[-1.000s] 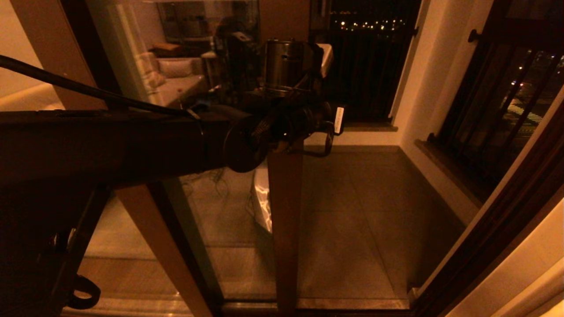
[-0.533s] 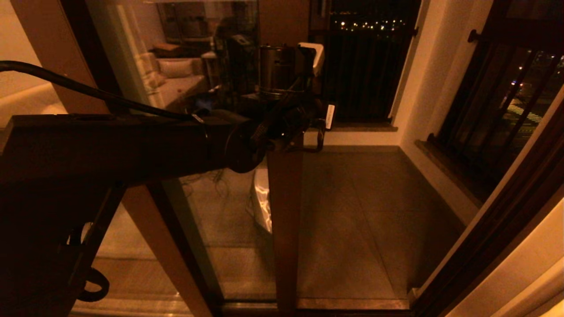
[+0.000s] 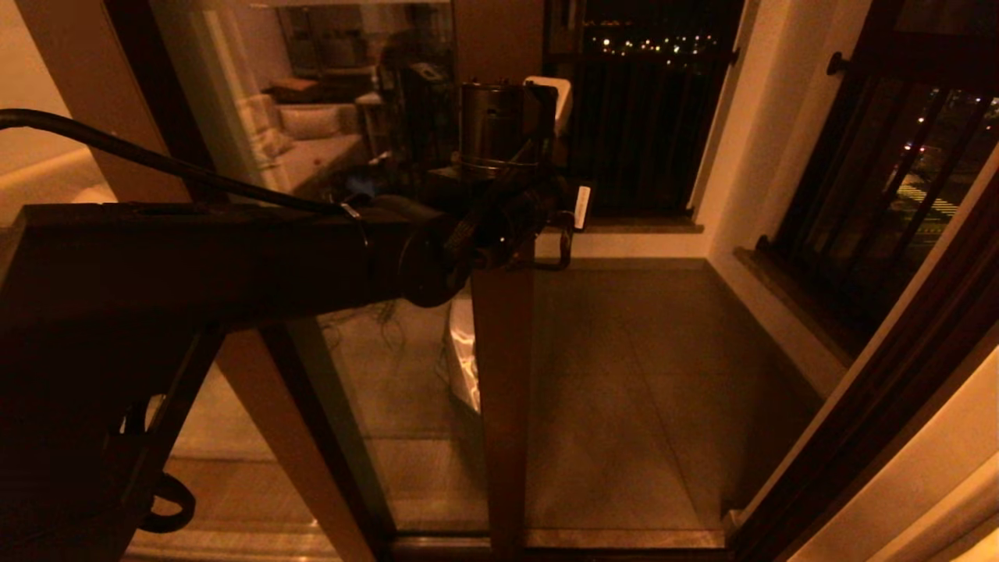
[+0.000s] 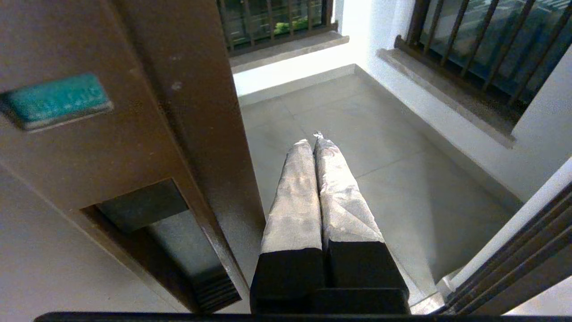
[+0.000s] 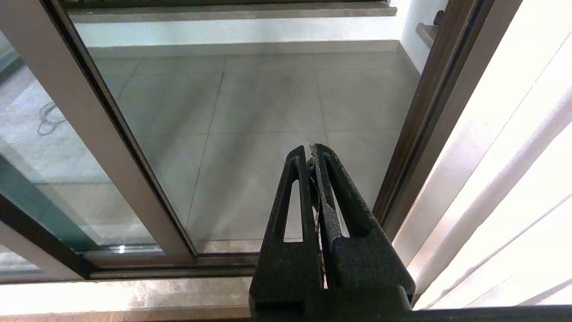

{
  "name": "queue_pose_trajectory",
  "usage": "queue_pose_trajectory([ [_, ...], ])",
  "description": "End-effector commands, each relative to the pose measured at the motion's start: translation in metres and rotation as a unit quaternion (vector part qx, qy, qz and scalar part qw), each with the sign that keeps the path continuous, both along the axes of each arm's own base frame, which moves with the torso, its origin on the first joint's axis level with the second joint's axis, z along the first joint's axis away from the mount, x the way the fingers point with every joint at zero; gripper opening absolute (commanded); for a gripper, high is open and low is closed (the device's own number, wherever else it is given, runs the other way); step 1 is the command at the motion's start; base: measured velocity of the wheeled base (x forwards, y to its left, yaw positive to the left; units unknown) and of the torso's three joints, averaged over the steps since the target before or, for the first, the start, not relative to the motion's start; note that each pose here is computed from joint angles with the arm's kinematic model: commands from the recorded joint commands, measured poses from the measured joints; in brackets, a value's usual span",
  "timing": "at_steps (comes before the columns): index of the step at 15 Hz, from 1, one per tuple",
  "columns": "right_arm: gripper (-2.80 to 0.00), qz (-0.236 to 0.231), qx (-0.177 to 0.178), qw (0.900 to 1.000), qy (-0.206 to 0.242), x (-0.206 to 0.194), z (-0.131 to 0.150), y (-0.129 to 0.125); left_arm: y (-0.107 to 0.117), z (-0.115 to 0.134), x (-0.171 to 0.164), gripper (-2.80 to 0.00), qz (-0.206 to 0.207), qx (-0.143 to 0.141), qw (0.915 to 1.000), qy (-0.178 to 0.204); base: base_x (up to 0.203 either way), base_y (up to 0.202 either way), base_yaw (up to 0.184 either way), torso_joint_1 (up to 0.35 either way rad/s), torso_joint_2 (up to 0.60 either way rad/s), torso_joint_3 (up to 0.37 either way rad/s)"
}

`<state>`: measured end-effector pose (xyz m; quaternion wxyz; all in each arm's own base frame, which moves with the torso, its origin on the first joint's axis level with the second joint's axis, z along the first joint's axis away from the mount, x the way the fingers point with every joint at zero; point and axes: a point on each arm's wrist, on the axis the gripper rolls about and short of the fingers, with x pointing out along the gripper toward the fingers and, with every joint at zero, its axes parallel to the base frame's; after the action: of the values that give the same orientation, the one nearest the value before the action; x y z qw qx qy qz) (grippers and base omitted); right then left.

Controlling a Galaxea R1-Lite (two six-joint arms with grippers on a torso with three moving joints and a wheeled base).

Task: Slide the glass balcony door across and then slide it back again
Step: Open the slid door

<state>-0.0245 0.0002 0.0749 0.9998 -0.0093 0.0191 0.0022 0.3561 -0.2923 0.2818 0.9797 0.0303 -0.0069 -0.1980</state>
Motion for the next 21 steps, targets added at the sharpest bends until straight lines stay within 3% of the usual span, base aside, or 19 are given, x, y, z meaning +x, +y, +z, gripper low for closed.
queue_pose_trajectory([
  [1,-2.8,0.0,0.0,1.0,0.001,0.0,0.0,0.0,0.005,0.006,-0.001,-2.8,0.007,-0.004,1.0,-0.005,0.0,0.0,0.0,0.0,0.0,0.0],
  [8,-2.8,0.0,-0.001,1.0,0.001,0.0,0.0,0.0,0.019,0.013,-0.001,-2.8,0.029,-0.007,0.9995,-0.006,0.0,0.0,0.0,0.0,0.0,0.0],
  [11,-2.8,0.0,0.0,1.0,0.001,0.0,0.0,0.0,0.027,0.008,-0.009,-2.8,0.029,0.006,0.9995,0.011,0.0,0.0,0.0,0.0,0.0,0.0],
  [21,-2.8,0.0,0.0,1.0,0.001,0.0,0.0,0.0,0.058,0.007,-0.008,-2.8,0.061,0.004,0.9977,0.03,0.0,0.0,0.0,0.0,0.0,0.0],
])
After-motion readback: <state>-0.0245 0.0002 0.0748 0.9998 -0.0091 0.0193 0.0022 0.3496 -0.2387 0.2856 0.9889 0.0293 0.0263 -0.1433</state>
